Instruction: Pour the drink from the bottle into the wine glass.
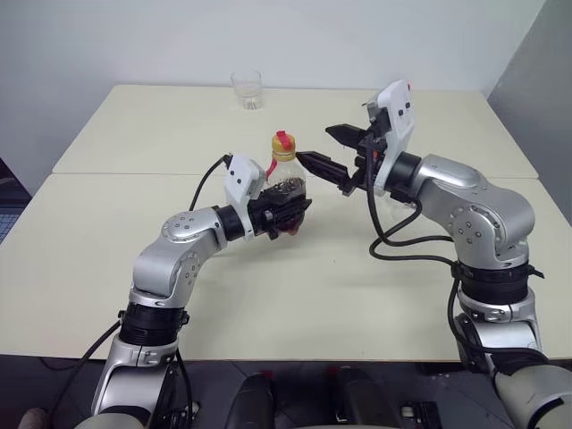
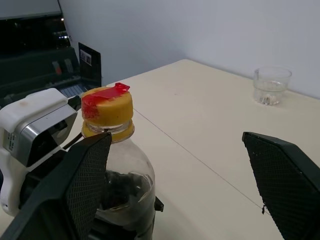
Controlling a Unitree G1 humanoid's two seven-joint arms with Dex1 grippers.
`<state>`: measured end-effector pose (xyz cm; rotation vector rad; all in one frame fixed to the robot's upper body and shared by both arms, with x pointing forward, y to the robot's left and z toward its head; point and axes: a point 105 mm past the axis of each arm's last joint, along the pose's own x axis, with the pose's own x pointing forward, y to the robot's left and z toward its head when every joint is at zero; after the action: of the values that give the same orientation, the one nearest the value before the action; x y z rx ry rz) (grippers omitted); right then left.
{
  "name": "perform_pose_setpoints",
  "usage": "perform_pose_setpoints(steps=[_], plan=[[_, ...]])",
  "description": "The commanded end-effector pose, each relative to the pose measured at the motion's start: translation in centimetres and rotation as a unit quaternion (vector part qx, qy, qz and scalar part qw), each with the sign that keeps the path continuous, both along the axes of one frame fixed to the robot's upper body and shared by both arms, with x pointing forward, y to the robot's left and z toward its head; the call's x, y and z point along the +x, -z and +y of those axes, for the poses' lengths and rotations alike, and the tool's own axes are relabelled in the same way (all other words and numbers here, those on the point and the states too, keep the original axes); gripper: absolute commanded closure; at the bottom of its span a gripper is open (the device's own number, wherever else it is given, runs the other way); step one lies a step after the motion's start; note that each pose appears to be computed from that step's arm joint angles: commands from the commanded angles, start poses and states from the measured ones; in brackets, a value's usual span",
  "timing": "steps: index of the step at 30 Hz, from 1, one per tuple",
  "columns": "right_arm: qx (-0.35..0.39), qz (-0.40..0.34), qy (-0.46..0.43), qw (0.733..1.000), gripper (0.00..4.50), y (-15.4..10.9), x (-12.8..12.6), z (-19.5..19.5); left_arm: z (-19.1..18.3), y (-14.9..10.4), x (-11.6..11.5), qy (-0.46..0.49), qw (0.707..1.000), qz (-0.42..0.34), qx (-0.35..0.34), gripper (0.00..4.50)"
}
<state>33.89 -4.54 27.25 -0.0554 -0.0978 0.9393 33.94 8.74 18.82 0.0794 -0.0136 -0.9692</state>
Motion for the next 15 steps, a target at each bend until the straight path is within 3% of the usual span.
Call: perform_pose_setpoints(steps=[1,7,15], plan=[[0.010,-0.023,0.010,1.000,0.04,-1.2,-0.3,-1.0,-0.3,-2.2,-0.4,0.013,0.999,-0.046,-0.008,2.50],[-0.012,-0.010,0.012,1.000,0.04,0.1,-0.5,-2.2,-0.2,-2.2,-0.3,0.011,0.999,-0.045,-0.006,2.50],[0.062,0.034,-0.115,0.991,0.04,-1.8,-3.2,0.9,-0.3,-2.1,-0.2,0.014,0.999,-0.045,-0.005,2.50]])
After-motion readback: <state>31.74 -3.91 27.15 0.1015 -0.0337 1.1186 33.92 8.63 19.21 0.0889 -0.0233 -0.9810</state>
